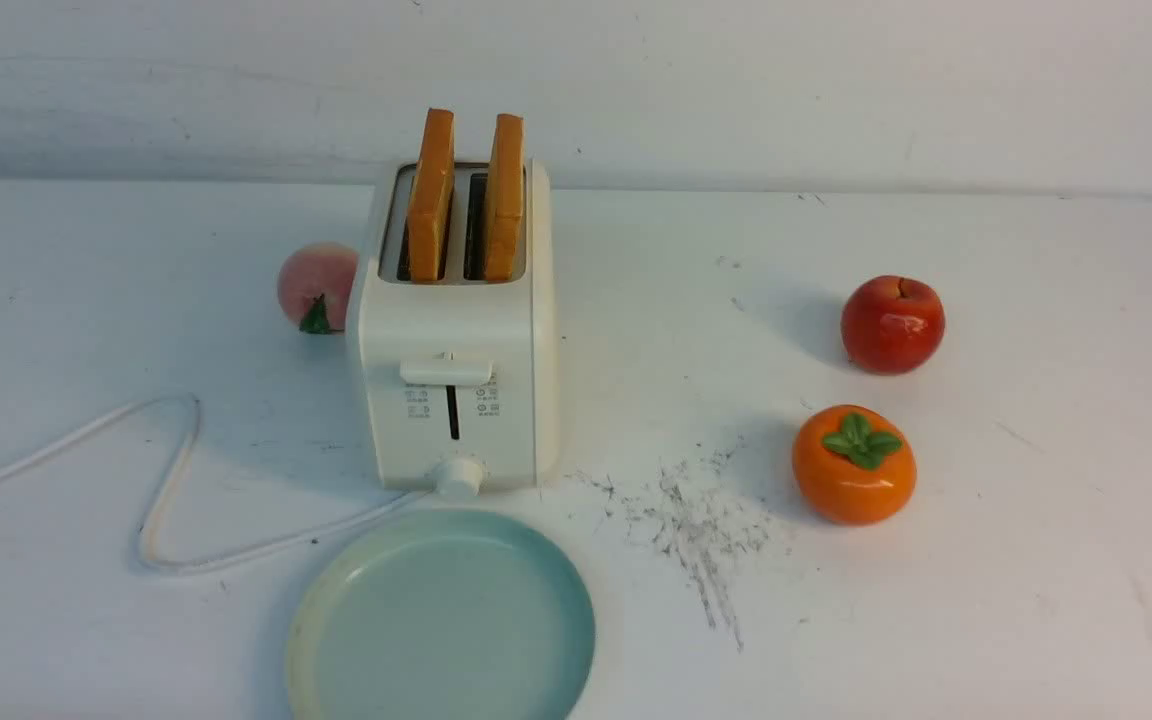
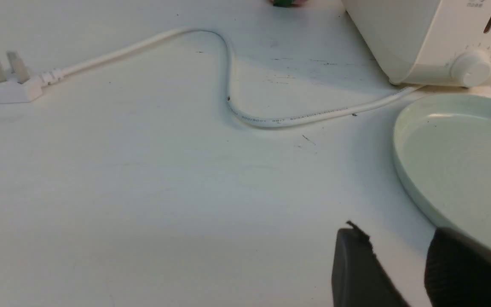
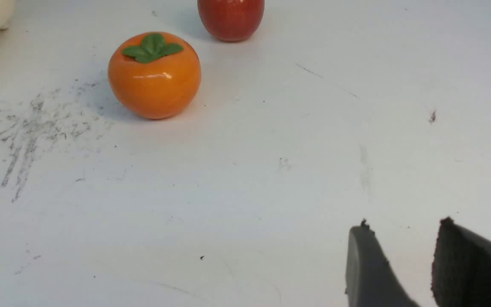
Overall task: Take toasted bread from bread machine on white table place on plate.
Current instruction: 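Reach for a toast slice standing in the toaster with the left gripper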
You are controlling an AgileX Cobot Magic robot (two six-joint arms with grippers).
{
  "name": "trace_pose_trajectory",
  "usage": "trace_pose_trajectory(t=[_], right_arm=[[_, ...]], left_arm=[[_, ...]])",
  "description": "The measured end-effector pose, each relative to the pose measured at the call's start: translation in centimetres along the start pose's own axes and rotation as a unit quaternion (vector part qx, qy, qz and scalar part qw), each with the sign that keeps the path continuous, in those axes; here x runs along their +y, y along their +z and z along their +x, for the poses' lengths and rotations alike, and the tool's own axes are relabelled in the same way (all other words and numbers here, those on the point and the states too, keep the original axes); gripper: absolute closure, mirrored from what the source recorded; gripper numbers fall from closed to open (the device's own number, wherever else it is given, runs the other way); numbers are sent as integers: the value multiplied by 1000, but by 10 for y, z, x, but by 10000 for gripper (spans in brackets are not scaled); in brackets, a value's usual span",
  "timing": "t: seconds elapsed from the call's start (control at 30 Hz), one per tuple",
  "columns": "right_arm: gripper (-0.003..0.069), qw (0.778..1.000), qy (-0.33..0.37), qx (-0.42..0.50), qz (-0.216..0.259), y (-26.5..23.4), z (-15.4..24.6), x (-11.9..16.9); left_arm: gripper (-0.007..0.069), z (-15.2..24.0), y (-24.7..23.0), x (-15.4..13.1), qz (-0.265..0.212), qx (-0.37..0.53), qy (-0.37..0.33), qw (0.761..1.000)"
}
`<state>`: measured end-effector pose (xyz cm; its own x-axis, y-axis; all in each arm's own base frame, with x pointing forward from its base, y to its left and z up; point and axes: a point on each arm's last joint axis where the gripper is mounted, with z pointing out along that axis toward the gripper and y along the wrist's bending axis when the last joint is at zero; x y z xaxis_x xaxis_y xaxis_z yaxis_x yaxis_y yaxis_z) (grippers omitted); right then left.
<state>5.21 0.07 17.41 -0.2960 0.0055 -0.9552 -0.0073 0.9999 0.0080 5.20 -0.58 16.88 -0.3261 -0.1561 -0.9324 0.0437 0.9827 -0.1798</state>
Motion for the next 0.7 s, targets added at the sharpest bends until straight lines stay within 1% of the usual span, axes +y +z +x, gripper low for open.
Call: trace_pose_trajectory(t=[0.7], right_arm=[[419, 1000, 0, 0, 0, 0, 0, 0]], left_arm=[[386, 0, 0, 0, -1, 0, 3, 1000]])
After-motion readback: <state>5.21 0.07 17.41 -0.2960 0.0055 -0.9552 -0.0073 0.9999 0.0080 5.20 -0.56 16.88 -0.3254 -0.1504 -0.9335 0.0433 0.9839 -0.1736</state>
